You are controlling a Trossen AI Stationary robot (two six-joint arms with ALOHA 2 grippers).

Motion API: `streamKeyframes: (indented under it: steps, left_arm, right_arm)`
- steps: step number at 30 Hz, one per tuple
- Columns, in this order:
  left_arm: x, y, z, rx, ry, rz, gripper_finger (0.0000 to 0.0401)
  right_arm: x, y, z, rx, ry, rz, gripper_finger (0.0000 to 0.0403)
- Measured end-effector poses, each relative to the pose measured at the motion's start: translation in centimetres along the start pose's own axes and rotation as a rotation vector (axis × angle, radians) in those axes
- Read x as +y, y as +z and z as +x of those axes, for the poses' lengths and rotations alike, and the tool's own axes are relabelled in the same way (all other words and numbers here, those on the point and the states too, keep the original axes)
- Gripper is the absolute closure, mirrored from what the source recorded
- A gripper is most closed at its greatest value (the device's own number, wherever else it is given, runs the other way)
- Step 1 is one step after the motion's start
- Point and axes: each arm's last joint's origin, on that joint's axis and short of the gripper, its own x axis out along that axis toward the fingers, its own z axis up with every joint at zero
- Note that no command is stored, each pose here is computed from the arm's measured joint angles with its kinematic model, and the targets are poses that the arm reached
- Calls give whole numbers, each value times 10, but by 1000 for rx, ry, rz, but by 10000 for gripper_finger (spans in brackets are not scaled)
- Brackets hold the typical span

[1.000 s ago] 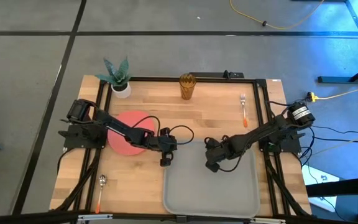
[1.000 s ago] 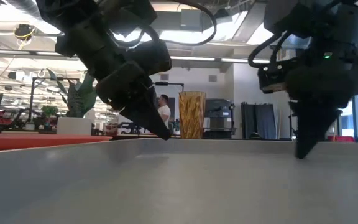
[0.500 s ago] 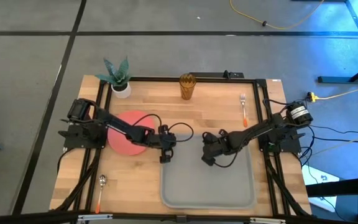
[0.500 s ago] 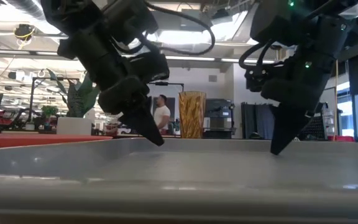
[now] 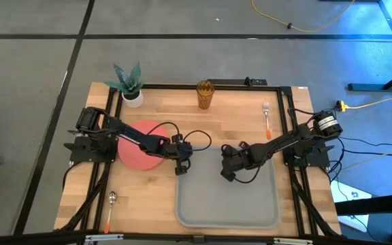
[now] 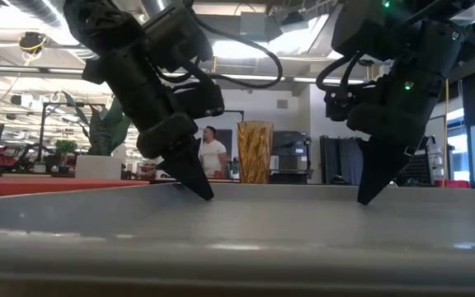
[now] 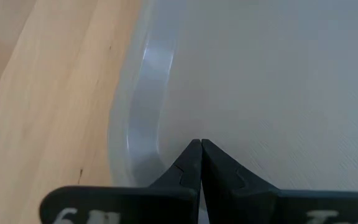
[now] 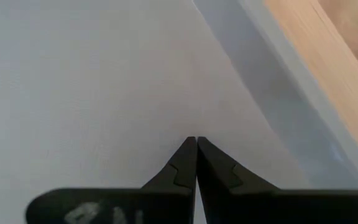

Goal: Pick and place plate/cup/fork/spoon on tray
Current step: Move the serving tray to the center

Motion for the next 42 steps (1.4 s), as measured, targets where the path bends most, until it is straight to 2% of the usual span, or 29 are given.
streamKeyframes:
  steps: [13,20,28,32,39,42]
  left_arm:
    - [12,1,2,-17,128,-47,401]
    - [27,-2,3,16,246,-133,401]
    - [41,-2,4,23,318,-179,401]
    - [41,-1,5,21,313,-176,401]
    - [26,6,-9,-36,248,-133,401]
    - [20,13,-13,-59,168,-106,401]
  right_arm:
    - [-2,2,0,-70,-60,-23,389]
    - [-3,4,0,-110,-98,-27,389]
    - [-3,4,-1,-113,-101,-29,389]
    - [-2,5,-1,-132,-105,-60,389]
    - [11,8,-9,-172,-62,-102,389]
    - [17,9,-14,-185,-44,-131,389]
